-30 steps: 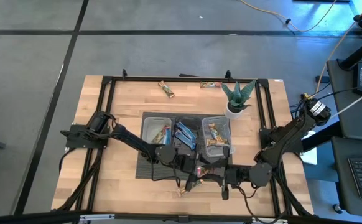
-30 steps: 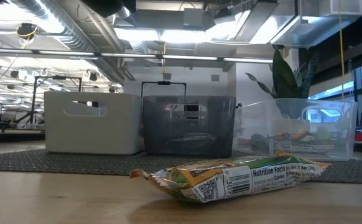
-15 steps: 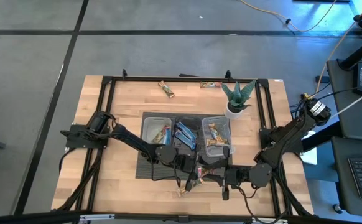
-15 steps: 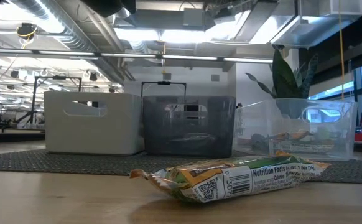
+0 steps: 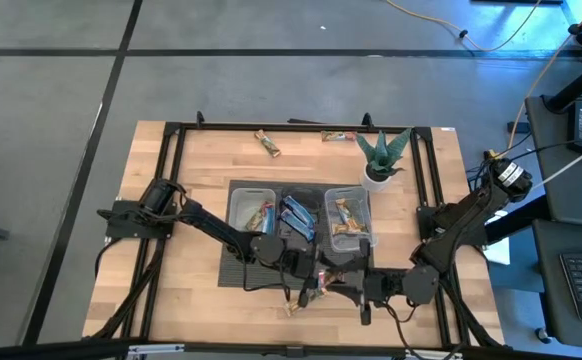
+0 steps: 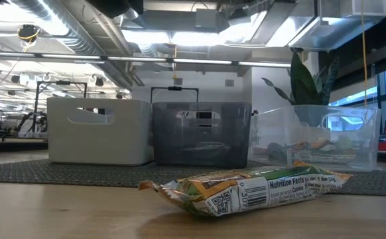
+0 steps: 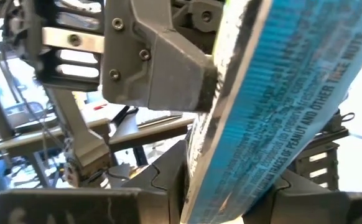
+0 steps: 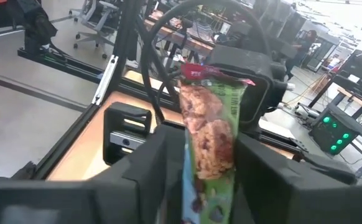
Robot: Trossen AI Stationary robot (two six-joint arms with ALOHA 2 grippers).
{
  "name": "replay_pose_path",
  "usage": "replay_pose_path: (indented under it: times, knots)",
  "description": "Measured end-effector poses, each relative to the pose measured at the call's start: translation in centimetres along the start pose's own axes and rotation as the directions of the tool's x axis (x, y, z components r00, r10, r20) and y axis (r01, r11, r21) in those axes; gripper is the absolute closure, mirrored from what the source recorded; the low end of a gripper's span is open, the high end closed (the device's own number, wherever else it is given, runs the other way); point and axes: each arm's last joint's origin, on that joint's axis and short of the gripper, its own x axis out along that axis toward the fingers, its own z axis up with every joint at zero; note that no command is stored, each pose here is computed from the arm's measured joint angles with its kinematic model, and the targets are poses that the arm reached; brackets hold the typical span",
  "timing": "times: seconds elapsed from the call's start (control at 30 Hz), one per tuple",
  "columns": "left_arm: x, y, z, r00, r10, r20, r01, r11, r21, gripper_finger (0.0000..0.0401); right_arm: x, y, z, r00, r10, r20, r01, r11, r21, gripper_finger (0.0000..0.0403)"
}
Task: Pick and place Granola Bars by type
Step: Put the red granola bar into the gray bin
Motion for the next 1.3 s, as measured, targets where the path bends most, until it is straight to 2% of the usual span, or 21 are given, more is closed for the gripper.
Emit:
replay_pose_path:
  times: [0.13, 0.23, 0.4, 0.5, 0.6, 0.77, 0.87, 0.97, 1.03, 1.1, 1.2, 1.3]
  knots:
    - [0.0, 0.0, -0.3, 0.996, 0.067, -0.054, -0.068, 0.998, -0.010, 0.0293, -0.5, 0.3, 0.1, 0.999, -0.047, -0.009, 0.046, 0.999, -0.003, 0.0161]
    - [-0.4, -0.2, -0.5, 0.975, 0.136, -0.174, -0.137, 0.991, 0.006, 0.0295, -1.3, 0.9, -0.1, 0.995, -0.099, -0.032, 0.097, 0.994, -0.040, 0.0131]
    - [-1.7, -0.3, 0.2, 0.886, 0.280, -0.369, -0.303, 0.953, -0.003, 0.0293, -2.5, 1.7, -0.5, 0.983, -0.167, -0.071, 0.163, 0.985, -0.055, 0.0111]
    - [-3.0, 0.2, 1.2, 0.800, 0.370, -0.472, -0.438, 0.898, -0.037, 0.0294, -2.8, 1.9, -0.9, 0.984, -0.154, -0.093, 0.154, 0.988, -0.011, 0.0110]
    - [-4.9, 0.9, 1.6, 0.674, 0.432, -0.599, -0.564, 0.825, -0.039, 0.0296, -2.8, 2.1, -1.6, 0.985, -0.107, -0.136, 0.112, 0.993, 0.030, 0.0110]
    - [-7.8, 2.6, 1.4, 0.478, 0.436, -0.763, -0.728, 0.682, -0.067, 0.0295, -2.4, 1.7, -3.0, 0.972, -0.047, -0.230, 0.063, 0.996, 0.063, 0.0110]
    - [-9.1, 3.4, 0.4, 0.349, 0.432, -0.831, -0.807, 0.590, -0.032, 0.0296, -2.0, 1.4, -3.3, 0.967, -0.032, -0.252, 0.059, 0.993, 0.100, 0.0110]
    - [-9.9, 4.3, -0.2, 0.261, 0.433, -0.863, -0.860, 0.509, -0.004, 0.0296, -1.6, 1.1, -3.4, 0.965, -0.018, -0.261, 0.048, 0.993, 0.111, 0.0110]
    - [-10.4, 4.8, -0.7, 0.201, 0.417, -0.886, -0.881, 0.473, 0.023, 0.0295, -1.4, 1.0, -3.5, 0.964, -0.008, -0.267, 0.040, 0.992, 0.117, 0.0110]
    - [-10.7, 5.2, -0.8, 0.170, 0.415, -0.894, -0.898, 0.438, 0.032, 0.0295, -1.2, 0.9, -3.5, 0.962, 0.003, -0.272, 0.031, 0.992, 0.121, 0.0110]
    - [-11.2, 5.5, -1.0, 0.114, 0.383, -0.917, -0.905, 0.420, 0.063, 0.0295, -1.1, 0.8, -3.7, 0.958, 0.025, -0.286, 0.010, 0.993, 0.121, 0.0110]
    - [-11.8, 5.8, -1.3, 0.054, 0.302, -0.952, -0.917, 0.392, 0.072, 0.0295, -1.0, 0.8, -3.8, 0.954, 0.048, -0.297, -0.012, 0.993, 0.121, 0.0110]
